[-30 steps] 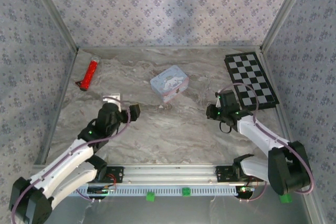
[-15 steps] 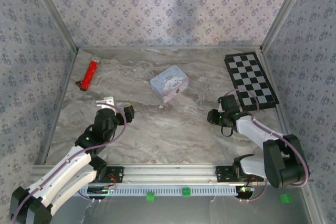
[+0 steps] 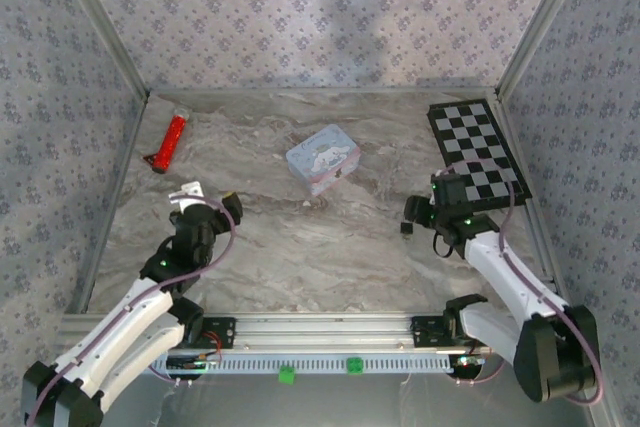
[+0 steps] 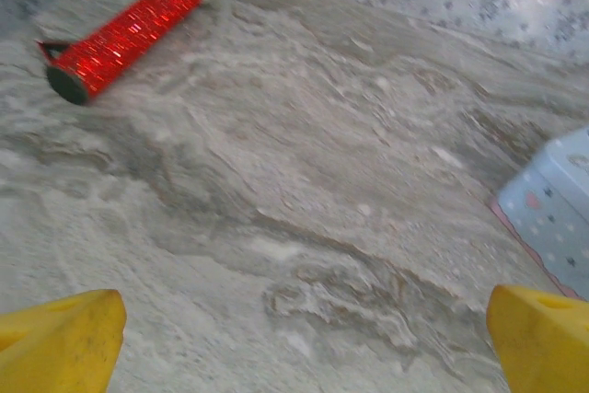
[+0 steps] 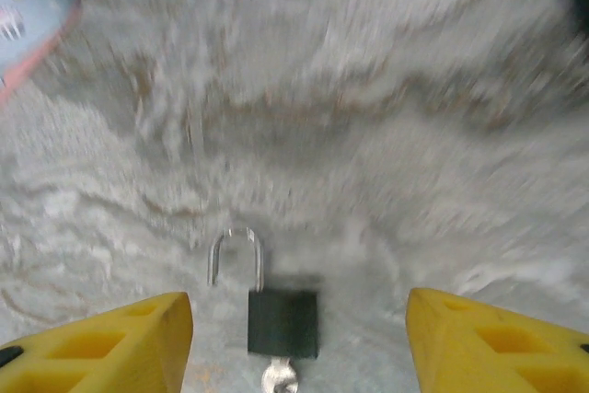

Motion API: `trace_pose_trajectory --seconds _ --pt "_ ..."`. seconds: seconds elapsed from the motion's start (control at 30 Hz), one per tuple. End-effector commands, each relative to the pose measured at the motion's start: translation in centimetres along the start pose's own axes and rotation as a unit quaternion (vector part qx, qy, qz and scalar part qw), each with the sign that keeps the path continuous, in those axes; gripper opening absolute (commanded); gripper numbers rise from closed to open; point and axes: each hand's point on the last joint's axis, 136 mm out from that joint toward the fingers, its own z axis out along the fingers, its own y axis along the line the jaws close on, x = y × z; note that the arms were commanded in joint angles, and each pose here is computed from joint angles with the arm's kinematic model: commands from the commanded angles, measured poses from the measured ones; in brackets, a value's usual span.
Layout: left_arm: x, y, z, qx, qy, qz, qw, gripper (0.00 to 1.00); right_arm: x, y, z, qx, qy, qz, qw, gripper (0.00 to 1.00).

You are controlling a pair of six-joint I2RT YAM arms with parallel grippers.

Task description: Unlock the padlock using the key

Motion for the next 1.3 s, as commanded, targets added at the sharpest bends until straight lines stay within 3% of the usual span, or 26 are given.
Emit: trace_pose_trajectory --seconds 0.0,0.1,0.2,0.37,0.63,0.93,1.03,1.27 --pt "-4.2 1.6 -0.6 -0.068 -0.067 0.004 0.995 1.00 -4.5 -1.7 -2.6 0.060 -0.091 -0.063 0.992 0.64" --pt "-5.5 3.5 -0.5 -0.134 -0.104 0.027 0.985 1.00 -6.5 -2.7 -4.0 0.096 -0.152 -0.075 0.981 0.66" --pt "-5.5 7.7 -0.2 -0.249 -0.114 0.020 0.962 1.00 -6.9 -3.6 -3.9 0.125 -0.191 -0.095 0.969 0.69" --pt "-4.0 9.3 3.5 -0.272 -0.050 0.062 0.959 1.00 -6.5 -4.7 -1.8 0.151 -0.204 -0.100 0.962 0.71" --pt "-0.3 6.6 10.5 -0.129 0.010 0.139 0.982 1.00 -4.8 -7.6 3.6 0.222 -0.157 -0.107 0.956 0.75" --pt "-1.0 4.4 12.5 -0.041 -0.041 0.163 0.985 1.00 -6.5 -6.1 4.9 0.162 -0.215 -0.126 0.955 0.78" --pt "-0.3 6.3 13.0 -0.035 -0.058 0.107 0.992 1.00 -6.9 -6.0 5.2 0.147 -0.224 -0.133 0.954 0.78" --pt "1.2 4.6 15.3 0.023 -0.001 0.131 0.991 1.00 -7.4 -5.5 6.4 0.083 -0.248 -0.135 0.956 0.78"
